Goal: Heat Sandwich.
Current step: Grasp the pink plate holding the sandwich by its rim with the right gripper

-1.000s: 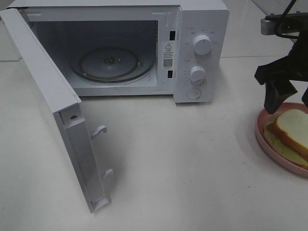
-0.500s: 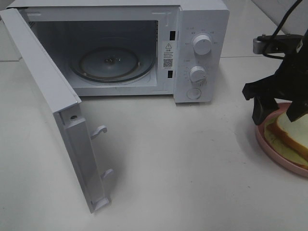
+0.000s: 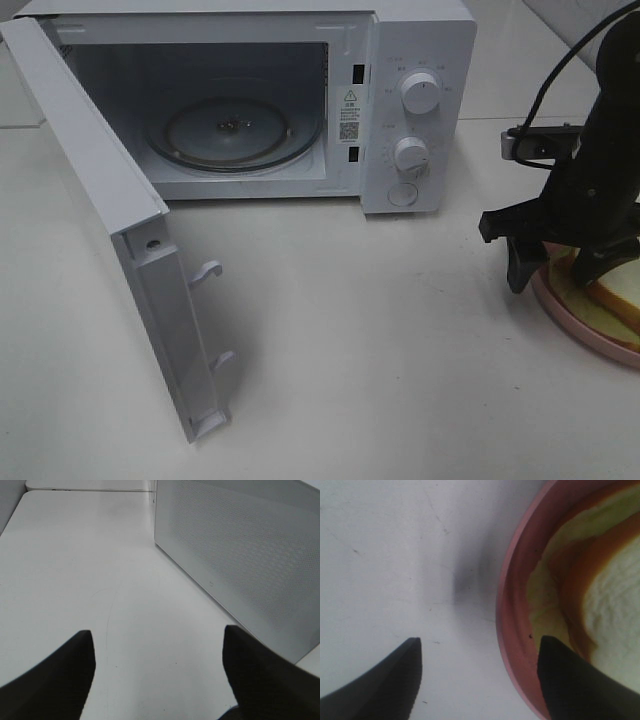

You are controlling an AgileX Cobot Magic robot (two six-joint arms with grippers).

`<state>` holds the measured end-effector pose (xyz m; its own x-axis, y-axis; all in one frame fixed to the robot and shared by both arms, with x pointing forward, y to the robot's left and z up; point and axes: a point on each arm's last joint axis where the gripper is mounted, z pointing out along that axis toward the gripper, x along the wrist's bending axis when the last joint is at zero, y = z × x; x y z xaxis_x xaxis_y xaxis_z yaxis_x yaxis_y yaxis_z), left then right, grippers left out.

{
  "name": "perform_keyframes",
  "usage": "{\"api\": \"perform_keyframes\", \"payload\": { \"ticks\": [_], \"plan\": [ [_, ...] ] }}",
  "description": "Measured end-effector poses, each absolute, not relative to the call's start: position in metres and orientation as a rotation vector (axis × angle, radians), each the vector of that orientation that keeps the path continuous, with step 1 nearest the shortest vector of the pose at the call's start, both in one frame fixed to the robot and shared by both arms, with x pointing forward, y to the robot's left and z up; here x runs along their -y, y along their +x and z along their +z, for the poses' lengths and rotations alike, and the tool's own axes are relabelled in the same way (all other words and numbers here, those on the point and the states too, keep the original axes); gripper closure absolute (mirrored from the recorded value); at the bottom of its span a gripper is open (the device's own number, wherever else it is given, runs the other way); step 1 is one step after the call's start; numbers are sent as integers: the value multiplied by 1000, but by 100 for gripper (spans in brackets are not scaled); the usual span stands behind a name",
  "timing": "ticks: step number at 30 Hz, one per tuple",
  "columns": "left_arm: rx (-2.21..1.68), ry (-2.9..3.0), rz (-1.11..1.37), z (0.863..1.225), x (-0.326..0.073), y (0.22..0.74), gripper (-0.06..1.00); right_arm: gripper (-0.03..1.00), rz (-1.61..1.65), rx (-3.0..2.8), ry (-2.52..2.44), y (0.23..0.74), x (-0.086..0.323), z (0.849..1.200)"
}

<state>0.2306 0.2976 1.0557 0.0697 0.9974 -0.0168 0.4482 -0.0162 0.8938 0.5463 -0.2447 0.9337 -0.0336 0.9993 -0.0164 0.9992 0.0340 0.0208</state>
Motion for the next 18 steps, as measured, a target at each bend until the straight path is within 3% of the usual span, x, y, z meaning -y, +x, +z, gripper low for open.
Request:
{"api": "perform_keyframes", "payload": {
  "ticks": [18],
  "plan": [
    [-1484, 1575, 898, 1056, -298, 231, 27, 34, -40, -2188, 2212, 558, 244, 894]
  ]
}}
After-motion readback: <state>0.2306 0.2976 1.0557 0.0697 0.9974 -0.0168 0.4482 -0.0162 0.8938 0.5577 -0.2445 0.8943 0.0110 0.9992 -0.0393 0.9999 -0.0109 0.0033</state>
